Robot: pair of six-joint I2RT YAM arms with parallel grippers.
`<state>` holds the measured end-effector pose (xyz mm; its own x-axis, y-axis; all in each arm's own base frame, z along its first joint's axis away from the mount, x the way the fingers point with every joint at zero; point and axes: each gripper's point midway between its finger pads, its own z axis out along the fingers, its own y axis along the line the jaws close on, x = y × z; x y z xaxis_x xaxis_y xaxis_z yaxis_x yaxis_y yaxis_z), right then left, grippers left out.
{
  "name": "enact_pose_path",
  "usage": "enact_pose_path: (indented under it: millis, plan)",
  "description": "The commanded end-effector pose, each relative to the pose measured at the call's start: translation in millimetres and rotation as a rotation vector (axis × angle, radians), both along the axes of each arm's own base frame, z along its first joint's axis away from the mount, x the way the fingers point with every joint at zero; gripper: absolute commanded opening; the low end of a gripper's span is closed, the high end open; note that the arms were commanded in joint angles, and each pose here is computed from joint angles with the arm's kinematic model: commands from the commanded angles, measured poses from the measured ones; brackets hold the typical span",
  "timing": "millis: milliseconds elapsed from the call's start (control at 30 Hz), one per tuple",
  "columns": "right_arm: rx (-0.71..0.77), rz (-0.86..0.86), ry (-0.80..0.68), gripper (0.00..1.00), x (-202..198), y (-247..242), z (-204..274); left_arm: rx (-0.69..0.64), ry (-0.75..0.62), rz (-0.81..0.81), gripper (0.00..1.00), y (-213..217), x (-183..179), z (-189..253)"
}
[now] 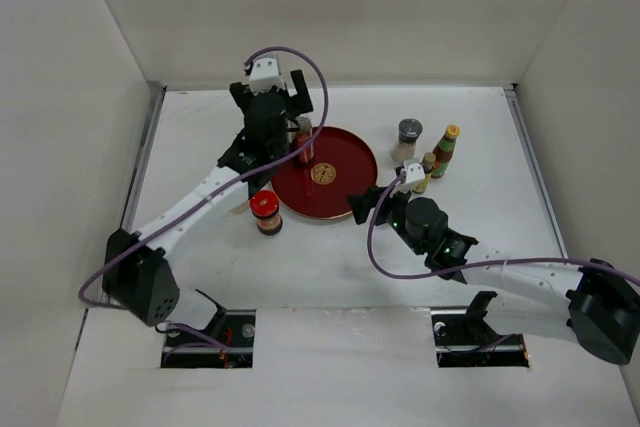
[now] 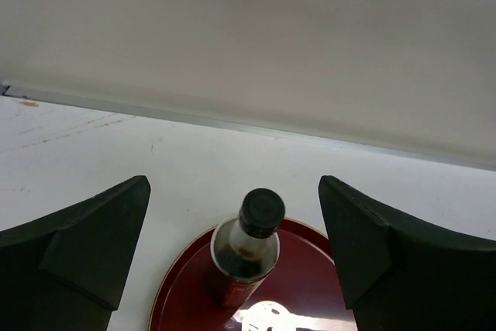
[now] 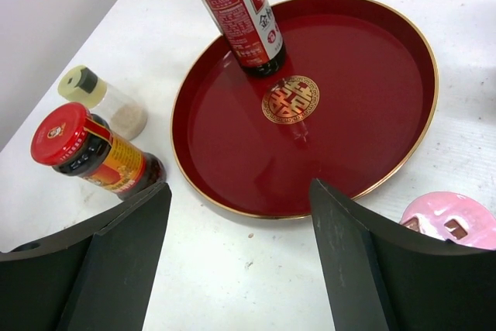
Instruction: Organize the condiment bottles
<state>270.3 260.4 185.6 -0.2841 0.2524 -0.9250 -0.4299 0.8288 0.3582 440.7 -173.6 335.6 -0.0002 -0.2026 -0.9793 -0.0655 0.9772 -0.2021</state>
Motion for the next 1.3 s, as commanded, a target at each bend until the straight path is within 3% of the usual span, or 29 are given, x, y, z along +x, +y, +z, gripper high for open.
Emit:
enact_pose_path:
  millis: [0,133,300,500,667,1033,1167,1267]
  plan:
    - [0.06,-0.01,-0.034,0.79,2,-1,16,-0.063,-0.081,0.007,0.92,19,-31,30]
    - [0.065,-0.013,-0.037,0.79,3,-2,17,-0.065,-0.019,0.034,0.9,47,-72,0]
    - [0.068,-0.016,-0.033,0.79,3,-3,16,-0.044,0.2,0.022,0.81,64,-126,-88]
    - [0.046,-0.01,-0.014,0.87,6,2,7,0.005,0.354,-0.004,0.85,66,-172,-150]
    - [0.039,-0.007,-0.008,0.95,7,4,4,-0.001,0.4,-0.032,0.9,61,-180,-171]
    - [0.026,-0.011,0.003,0.96,10,5,-1,0.004,0.461,-0.083,0.88,42,-159,-209]
    - [0.026,-0.011,0.003,0.96,10,5,-1,0.002,0.457,-0.076,0.74,41,-153,-212]
    - [0.027,-0.012,0.002,0.96,10,4,-1,0.007,0.447,-0.067,0.49,42,-151,-209]
